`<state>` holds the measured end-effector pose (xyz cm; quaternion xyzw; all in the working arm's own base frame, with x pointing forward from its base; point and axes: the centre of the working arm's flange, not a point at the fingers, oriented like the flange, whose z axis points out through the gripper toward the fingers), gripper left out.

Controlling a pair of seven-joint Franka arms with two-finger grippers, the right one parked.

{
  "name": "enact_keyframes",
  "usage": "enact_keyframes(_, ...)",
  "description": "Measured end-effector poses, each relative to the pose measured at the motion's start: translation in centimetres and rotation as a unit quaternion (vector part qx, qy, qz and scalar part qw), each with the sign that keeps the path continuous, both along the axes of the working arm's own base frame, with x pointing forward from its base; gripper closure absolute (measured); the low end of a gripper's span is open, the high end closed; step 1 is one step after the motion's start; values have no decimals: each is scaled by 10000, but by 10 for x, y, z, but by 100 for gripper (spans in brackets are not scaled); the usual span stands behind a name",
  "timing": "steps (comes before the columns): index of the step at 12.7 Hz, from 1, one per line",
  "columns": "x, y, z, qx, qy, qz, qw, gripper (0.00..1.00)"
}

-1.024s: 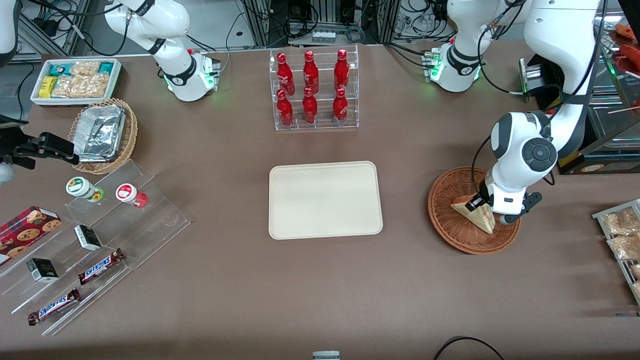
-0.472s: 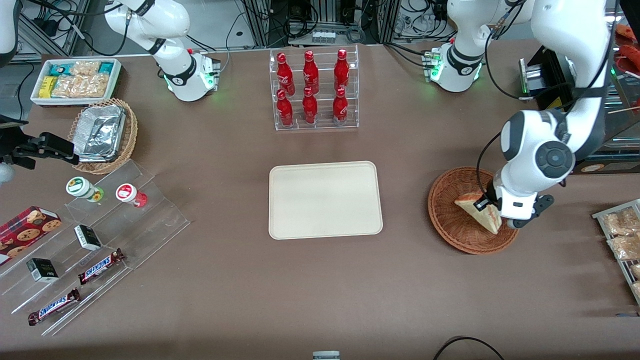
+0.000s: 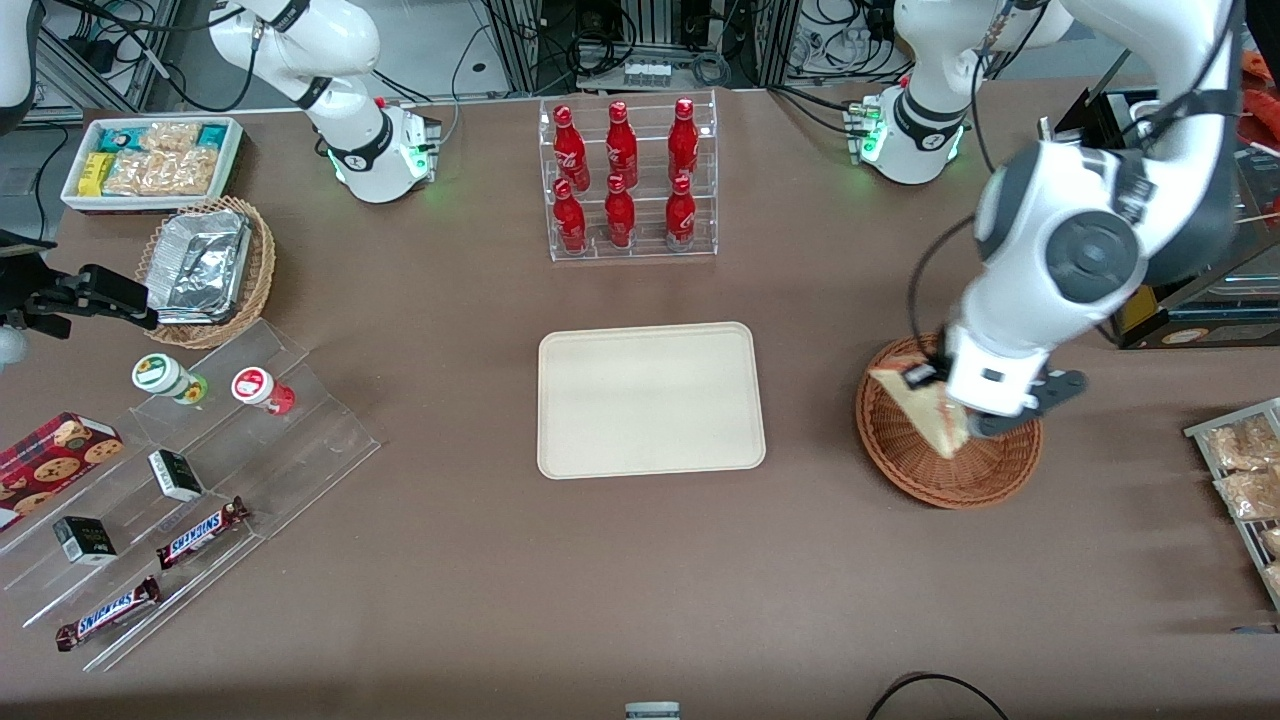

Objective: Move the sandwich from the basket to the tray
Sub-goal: 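Lift the sandwich and carry it with the left gripper over the cream tray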

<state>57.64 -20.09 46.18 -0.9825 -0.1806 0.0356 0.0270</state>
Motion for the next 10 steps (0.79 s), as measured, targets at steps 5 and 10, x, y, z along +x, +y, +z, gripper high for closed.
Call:
enact_keyframes(5,-50,-121,-7,-28,37,-1125,9936,85)
enact_keyframes(10,-78,-219,-47,22,120,-1615,9868,85)
